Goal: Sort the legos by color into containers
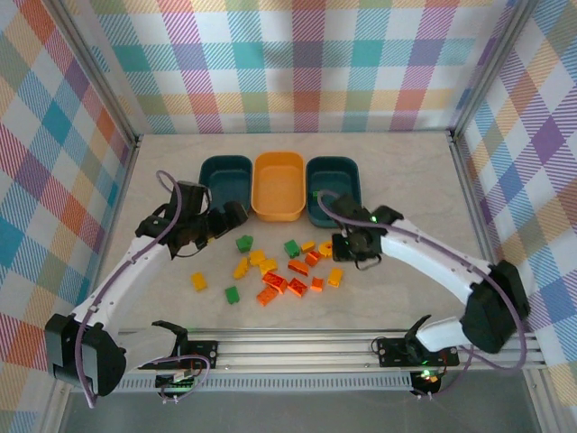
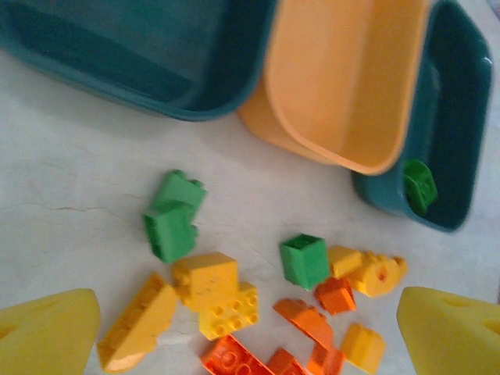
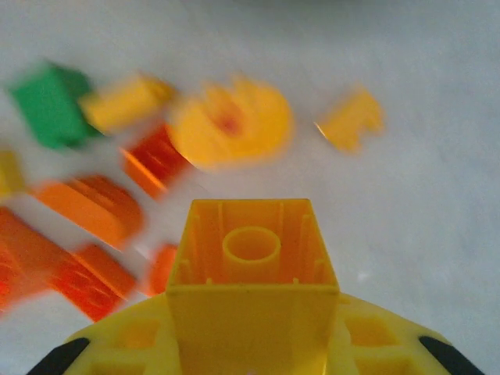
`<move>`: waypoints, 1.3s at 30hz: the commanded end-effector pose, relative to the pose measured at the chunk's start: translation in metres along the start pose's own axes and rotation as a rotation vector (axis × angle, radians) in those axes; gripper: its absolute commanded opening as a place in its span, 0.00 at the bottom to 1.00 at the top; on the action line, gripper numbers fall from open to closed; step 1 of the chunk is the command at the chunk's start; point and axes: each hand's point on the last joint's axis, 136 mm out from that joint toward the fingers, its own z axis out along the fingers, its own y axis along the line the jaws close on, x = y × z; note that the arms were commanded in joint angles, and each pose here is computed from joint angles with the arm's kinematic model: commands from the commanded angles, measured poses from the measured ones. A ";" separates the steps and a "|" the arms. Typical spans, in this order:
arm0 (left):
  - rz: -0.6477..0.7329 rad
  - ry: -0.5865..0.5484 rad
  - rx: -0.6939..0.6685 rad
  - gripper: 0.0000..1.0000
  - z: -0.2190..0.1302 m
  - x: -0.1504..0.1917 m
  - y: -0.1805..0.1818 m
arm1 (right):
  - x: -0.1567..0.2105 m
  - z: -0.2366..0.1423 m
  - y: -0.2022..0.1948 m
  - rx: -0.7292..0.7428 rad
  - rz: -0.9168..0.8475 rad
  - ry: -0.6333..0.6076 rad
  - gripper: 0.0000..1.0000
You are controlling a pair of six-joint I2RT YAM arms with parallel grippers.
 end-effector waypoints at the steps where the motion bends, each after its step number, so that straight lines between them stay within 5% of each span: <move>1: -0.128 -0.016 -0.092 0.97 0.002 0.001 0.036 | -0.066 0.014 0.059 -0.112 -0.127 -0.107 0.18; 6: -0.179 0.032 -0.135 0.97 0.007 0.019 0.062 | -0.135 0.041 0.117 -0.165 -0.224 -0.147 0.18; 13: -0.180 0.065 -0.178 0.97 -0.003 0.048 0.086 | -0.172 0.095 0.147 -0.143 -0.276 -0.102 0.22; 18: -0.178 0.068 -0.170 0.97 -0.004 0.052 0.088 | -0.192 0.087 0.159 -0.149 -0.300 -0.129 0.47; 21: -0.171 0.085 -0.152 0.96 0.000 0.051 0.082 | -0.194 0.070 0.154 -0.135 -0.303 -0.155 0.52; 26: -0.174 0.072 -0.228 0.95 0.001 0.046 0.093 | -0.172 0.042 0.133 -0.120 -0.266 -0.183 0.56; 32: -0.244 0.017 -0.412 0.95 -0.017 0.054 0.131 | -0.091 0.039 0.070 -0.053 -0.134 -0.137 0.59; 39: -0.284 0.126 -0.503 0.85 0.001 0.084 0.159 | -0.019 0.039 0.019 -0.006 -0.061 -0.039 0.61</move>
